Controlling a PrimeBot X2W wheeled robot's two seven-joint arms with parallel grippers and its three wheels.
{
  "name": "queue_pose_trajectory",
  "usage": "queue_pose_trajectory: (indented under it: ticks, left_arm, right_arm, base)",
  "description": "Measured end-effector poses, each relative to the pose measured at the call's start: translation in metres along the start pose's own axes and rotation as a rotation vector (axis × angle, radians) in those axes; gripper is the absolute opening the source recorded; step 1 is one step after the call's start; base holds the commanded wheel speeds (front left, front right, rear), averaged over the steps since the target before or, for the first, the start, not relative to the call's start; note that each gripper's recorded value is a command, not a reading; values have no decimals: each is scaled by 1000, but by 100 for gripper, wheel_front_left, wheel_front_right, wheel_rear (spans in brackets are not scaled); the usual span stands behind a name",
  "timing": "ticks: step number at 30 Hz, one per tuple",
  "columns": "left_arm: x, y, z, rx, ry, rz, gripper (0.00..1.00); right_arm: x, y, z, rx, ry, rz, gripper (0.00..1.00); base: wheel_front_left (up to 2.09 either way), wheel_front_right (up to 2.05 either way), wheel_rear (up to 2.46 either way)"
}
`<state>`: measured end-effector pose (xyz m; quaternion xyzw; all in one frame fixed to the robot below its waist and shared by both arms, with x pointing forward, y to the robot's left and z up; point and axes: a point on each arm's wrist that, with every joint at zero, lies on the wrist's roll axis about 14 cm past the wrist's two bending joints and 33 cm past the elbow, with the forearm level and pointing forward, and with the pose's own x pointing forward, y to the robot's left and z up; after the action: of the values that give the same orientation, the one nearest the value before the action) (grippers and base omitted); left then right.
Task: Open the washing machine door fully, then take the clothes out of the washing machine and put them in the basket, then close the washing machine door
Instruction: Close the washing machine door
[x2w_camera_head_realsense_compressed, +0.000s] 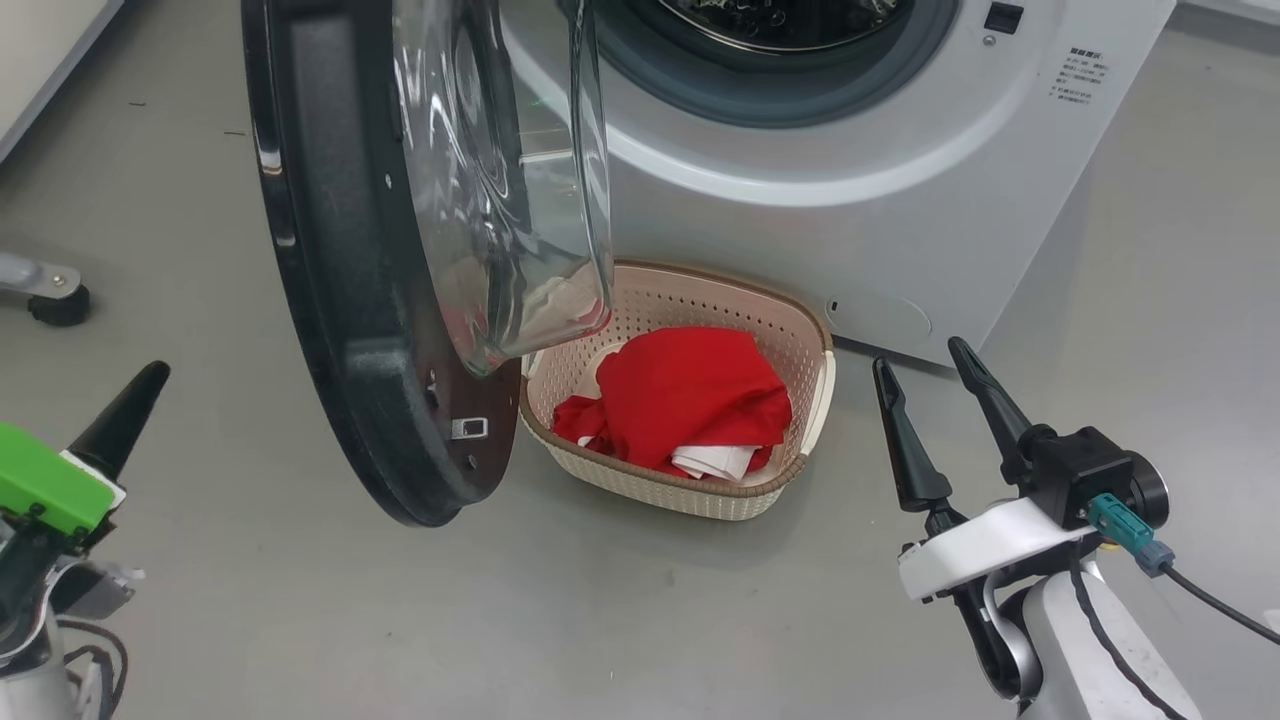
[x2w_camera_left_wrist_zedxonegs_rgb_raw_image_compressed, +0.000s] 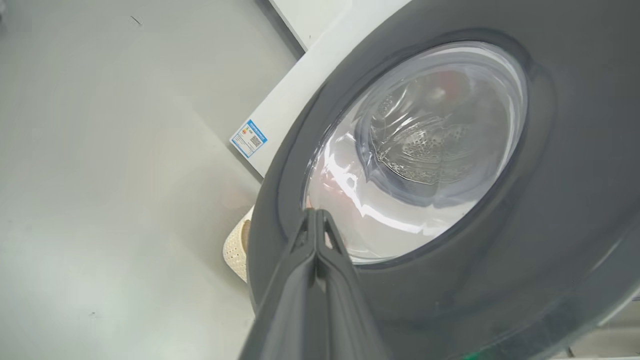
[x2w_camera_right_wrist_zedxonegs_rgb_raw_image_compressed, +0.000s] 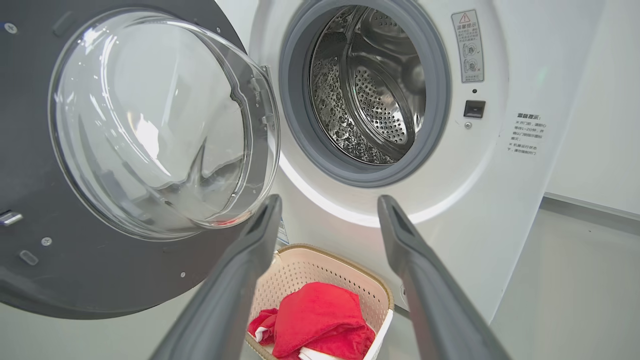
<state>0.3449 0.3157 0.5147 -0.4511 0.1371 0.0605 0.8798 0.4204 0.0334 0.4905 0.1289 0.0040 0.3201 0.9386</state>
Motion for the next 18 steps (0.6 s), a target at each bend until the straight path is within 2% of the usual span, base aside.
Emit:
queue_pose_trajectory:
  ticks: [8,14,18]
  left_arm:
    - [-24,20,32,236,-185,140,0]
    - [-23,-4,32,423,-256,103,0]
    - [-25,-3,20,483,-274,101,0]
  right_arm:
    - [-4,7,2,3,-2,9,100]
    - [-4,8,3,2,-5,9,100]
    - [-5,9,3,2,-5,10,100]
  base:
    - [0,0,0]
    - [0,0,0]
    - [0,0,0]
